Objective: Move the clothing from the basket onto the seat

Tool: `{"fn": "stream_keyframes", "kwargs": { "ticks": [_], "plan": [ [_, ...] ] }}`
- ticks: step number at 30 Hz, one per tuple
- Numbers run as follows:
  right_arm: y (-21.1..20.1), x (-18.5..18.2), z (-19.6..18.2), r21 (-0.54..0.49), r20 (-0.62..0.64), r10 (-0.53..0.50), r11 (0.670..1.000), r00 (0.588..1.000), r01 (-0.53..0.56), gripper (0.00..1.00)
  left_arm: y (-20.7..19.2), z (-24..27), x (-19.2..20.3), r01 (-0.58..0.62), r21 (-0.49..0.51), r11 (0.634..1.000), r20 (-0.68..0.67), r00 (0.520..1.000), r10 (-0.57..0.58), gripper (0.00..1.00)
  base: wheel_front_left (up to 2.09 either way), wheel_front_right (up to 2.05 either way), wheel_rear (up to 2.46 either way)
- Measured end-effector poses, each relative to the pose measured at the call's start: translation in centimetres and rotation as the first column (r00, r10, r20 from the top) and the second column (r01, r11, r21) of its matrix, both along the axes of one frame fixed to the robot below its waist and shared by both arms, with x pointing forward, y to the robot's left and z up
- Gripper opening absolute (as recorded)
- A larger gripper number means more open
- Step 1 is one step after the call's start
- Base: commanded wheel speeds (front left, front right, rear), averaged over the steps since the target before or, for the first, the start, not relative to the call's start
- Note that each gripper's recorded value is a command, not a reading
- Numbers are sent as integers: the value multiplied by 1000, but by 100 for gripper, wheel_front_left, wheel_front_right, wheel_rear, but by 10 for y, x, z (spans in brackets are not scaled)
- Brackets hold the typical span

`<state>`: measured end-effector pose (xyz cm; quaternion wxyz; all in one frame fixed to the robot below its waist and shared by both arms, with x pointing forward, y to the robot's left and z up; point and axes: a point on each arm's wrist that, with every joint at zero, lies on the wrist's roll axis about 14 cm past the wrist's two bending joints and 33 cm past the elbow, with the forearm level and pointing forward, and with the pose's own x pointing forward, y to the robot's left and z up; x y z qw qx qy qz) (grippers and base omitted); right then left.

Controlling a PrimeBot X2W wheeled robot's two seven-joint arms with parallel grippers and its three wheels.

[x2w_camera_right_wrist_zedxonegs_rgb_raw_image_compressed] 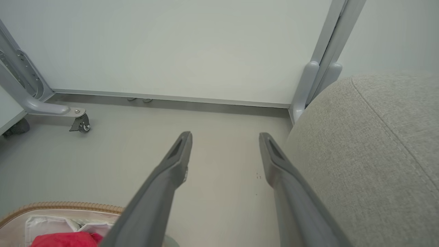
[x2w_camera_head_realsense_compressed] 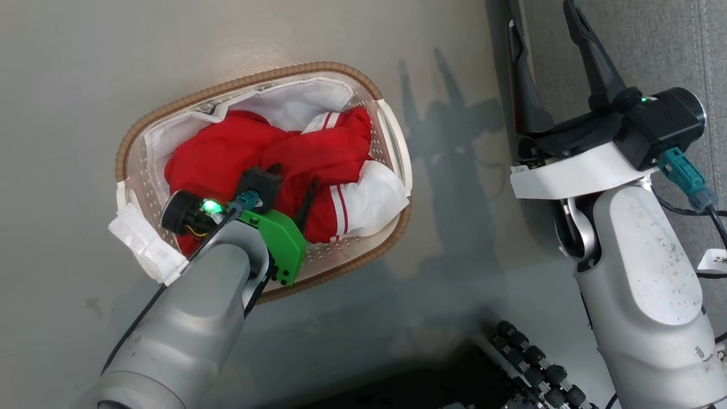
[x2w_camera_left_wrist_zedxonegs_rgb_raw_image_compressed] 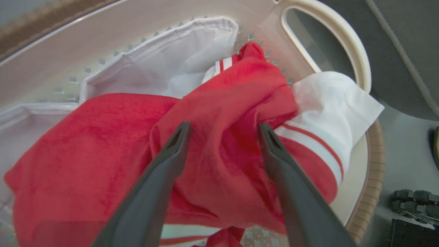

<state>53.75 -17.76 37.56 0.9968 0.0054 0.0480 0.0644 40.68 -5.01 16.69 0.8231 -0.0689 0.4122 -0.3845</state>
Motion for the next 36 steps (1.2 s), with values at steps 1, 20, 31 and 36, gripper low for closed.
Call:
{"fn": "stream_keyframes", "kwargs": {
  "ticks": [1, 20, 31, 36],
  "plan": [
    [-1, -1, -3, 1, -7, -2, 1000, 1000, 2, 100, -1, -4, 1, 12, 8, 1000, 0, 1000, -12, 100, 0, 0, 0],
    [0, -5, -18, 26, -46, 4, 1000, 999, -3, 100, -4, -34, -12, 128, 99, 987, -35, 991, -125, 0, 0, 0, 0],
    [-1, -5, 7, 41, -8, -12, 999, 1000, 12, 100, -9, 13, 15, 6, 17, 1000, 44, 999, -7, 0, 0, 0, 0],
    [5, -16, 18, 56, -7, -6, 998, 1000, 7, 100, 7, 44, 24, -85, -11, 996, 106, 991, 86, 0, 0, 0, 0]
  ]
}}
